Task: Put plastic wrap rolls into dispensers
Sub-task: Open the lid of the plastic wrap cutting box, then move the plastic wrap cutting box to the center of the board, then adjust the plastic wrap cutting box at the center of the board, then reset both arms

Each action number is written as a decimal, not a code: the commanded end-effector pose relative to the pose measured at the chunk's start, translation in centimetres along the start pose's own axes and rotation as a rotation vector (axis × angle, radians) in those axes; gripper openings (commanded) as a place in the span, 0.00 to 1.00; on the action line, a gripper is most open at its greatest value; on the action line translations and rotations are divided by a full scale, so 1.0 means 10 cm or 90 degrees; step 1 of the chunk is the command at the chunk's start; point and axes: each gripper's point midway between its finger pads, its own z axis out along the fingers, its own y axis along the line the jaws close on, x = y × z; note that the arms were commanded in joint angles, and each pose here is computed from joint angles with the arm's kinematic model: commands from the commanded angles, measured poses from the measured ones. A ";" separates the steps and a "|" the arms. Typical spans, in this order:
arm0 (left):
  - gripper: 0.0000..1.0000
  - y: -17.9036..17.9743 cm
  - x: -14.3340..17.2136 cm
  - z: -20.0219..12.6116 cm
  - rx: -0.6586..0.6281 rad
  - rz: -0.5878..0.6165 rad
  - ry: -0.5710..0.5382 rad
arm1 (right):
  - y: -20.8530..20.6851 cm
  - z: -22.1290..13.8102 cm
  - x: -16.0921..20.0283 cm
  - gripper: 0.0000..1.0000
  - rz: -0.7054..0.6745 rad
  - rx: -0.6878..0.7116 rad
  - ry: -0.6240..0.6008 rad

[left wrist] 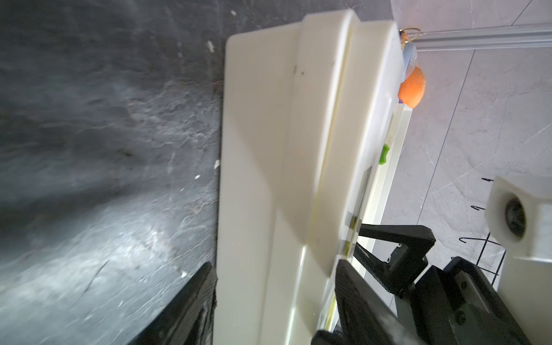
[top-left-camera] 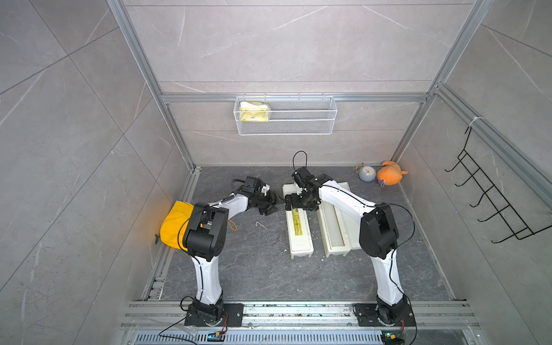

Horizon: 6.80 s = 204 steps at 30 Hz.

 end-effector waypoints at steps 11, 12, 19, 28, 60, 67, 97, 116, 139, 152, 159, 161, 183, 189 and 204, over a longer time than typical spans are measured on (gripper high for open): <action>0.66 -0.06 0.24 -0.12 0.076 -0.003 0.002 | -0.02 0.20 0.23 1.00 -0.006 0.052 0.056; 0.66 -0.08 0.26 -0.10 0.077 0.000 0.007 | 0.03 0.17 0.22 1.00 -0.006 0.036 0.053; 0.65 -0.08 0.32 0.02 0.072 0.002 0.024 | 0.36 0.01 0.23 1.00 -0.015 -0.085 0.051; 0.65 -0.11 0.31 0.11 0.071 0.003 0.036 | 0.55 -0.19 0.20 1.00 -0.013 -0.179 0.039; 0.65 -0.01 0.58 0.12 0.034 0.026 0.074 | -0.42 -0.74 0.45 0.99 -0.048 0.131 0.015; 0.58 0.18 0.65 0.16 -0.009 0.014 0.078 | -0.49 -0.83 0.47 0.99 -0.040 0.121 0.004; 0.19 0.22 0.36 -0.23 -0.134 0.158 0.091 | -0.88 -0.75 0.59 0.99 0.043 0.043 -0.029; 0.45 -0.50 0.15 -0.68 -0.001 0.186 0.028 | -1.65 -1.21 0.54 1.00 0.133 0.100 -0.108; 0.83 1.46 -0.77 -2.44 -0.500 0.339 -0.529 | -3.39 -1.08 0.73 1.00 0.224 0.234 -0.421; 0.84 1.65 -0.57 -2.22 -0.461 0.383 -0.580 | -3.16 -1.01 0.84 1.00 0.179 0.196 -0.541; 0.85 1.61 -0.53 -2.16 -0.444 0.412 -0.580 | -3.04 -1.03 0.79 1.00 0.177 0.166 -0.580; 0.85 1.65 -0.46 -2.10 -0.450 0.432 -0.594 | -3.03 -1.01 0.77 1.00 0.173 0.166 -0.578; 1.00 1.68 -0.47 -2.17 -0.470 0.418 -0.614 | -2.80 -0.81 0.60 1.00 0.033 0.237 -0.626; 1.00 1.68 -0.46 -2.16 -0.469 0.419 -0.612 | -2.79 -0.81 0.59 1.00 0.031 0.245 -0.623; 1.00 1.68 -0.47 -2.16 -0.468 0.419 -0.613 | -2.79 -0.80 0.60 1.00 0.029 0.250 -0.622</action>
